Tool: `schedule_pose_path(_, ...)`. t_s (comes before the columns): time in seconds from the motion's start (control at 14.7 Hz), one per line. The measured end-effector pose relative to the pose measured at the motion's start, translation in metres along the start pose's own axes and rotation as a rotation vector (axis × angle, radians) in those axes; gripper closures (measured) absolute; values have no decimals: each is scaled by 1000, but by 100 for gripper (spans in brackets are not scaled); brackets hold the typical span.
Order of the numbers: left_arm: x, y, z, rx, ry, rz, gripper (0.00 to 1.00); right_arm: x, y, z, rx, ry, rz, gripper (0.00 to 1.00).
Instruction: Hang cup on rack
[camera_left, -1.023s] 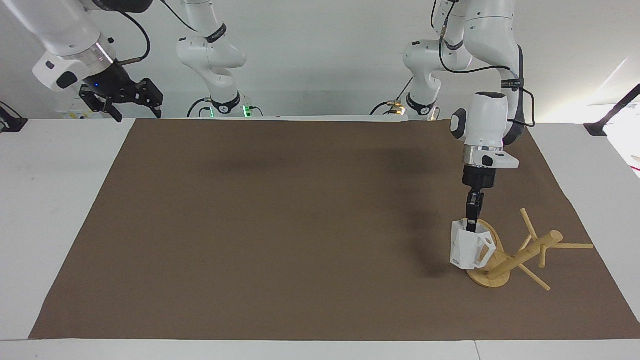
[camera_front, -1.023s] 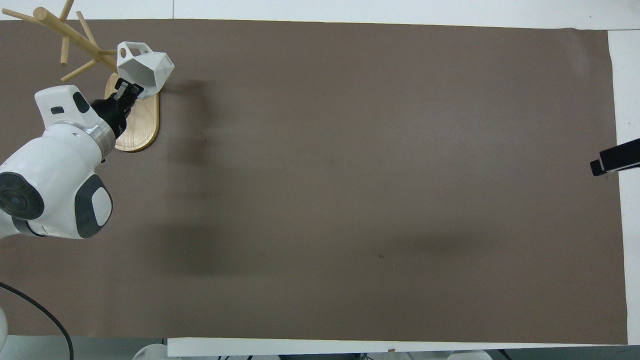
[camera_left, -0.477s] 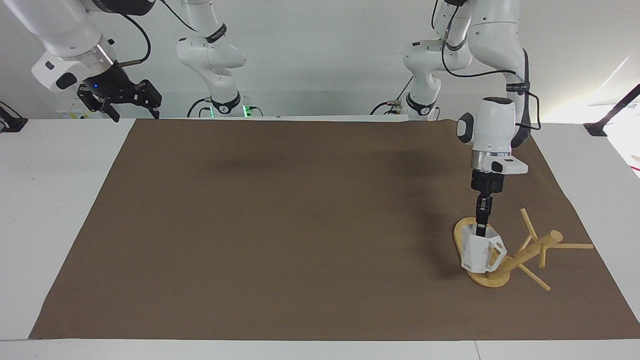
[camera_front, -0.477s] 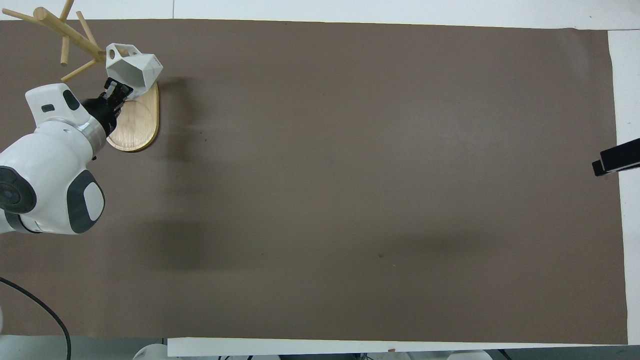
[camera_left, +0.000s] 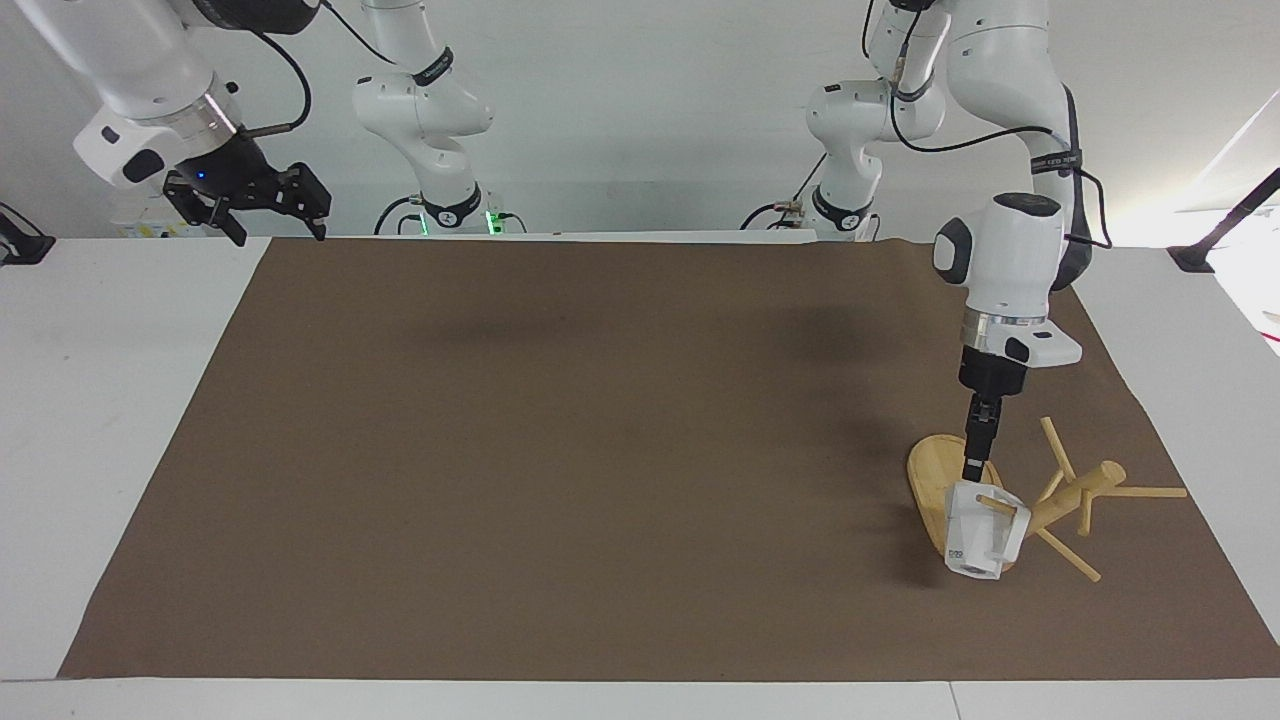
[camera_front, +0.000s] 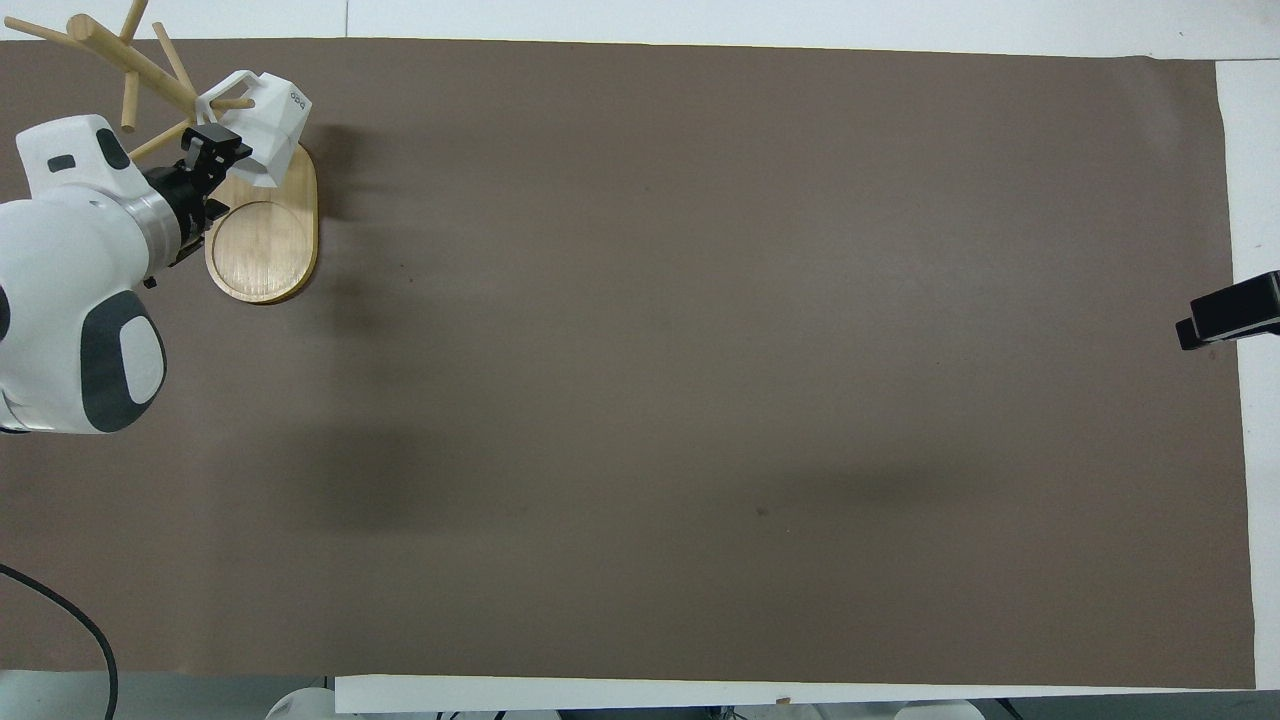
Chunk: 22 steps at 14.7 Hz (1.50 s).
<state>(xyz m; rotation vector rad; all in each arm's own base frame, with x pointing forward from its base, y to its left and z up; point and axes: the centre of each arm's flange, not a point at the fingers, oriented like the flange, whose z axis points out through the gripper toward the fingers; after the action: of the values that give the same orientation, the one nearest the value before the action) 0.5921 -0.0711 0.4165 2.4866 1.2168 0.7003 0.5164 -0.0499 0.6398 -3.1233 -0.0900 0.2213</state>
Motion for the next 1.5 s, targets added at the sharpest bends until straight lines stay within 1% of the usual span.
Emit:
schedule_pose_path(0.07, 8, 0, -9, 22, -2, -9, 3, 0, 0, 0, 0, 0, 0, 0)
schedule_pose_path(0.14, 16, -2, -20, 45, -3, -14, 0, 0, 0, 0, 0, 1, 0, 0)
schedule_pose_path(0.27, 31, -8, -47, 100, -13, 15, 0, 0, 0, 0, 0, 1, 0, 0)
schedule_pose_path(0.48, 45, -17, -93, 208, -64, 116, 0, 0, -2, -1, -1, 1, -3, 0)
schedule_pose_path(0.75, 61, -9, -150, 329, -180, 319, 0, 2, -5, -2, -3, 13, -10, 0)
schedule_pose_path(0.95, 70, -1, -176, 388, -291, 495, 0, 2, -5, -2, -4, 14, -10, 0)
schedule_pose_path(1.16, 71, 9, -186, 408, -407, 667, 0, 2, -5, -3, -4, 15, -10, 0)
schedule_pose_path(1.3, 72, 21, -191, 376, -481, 748, 0, 2, -5, -3, -4, 15, -10, 0)
schedule_pose_path(1.5, 84, 41, -203, 344, -547, 859, 0, 2, -5, -3, -4, 15, -10, 0)
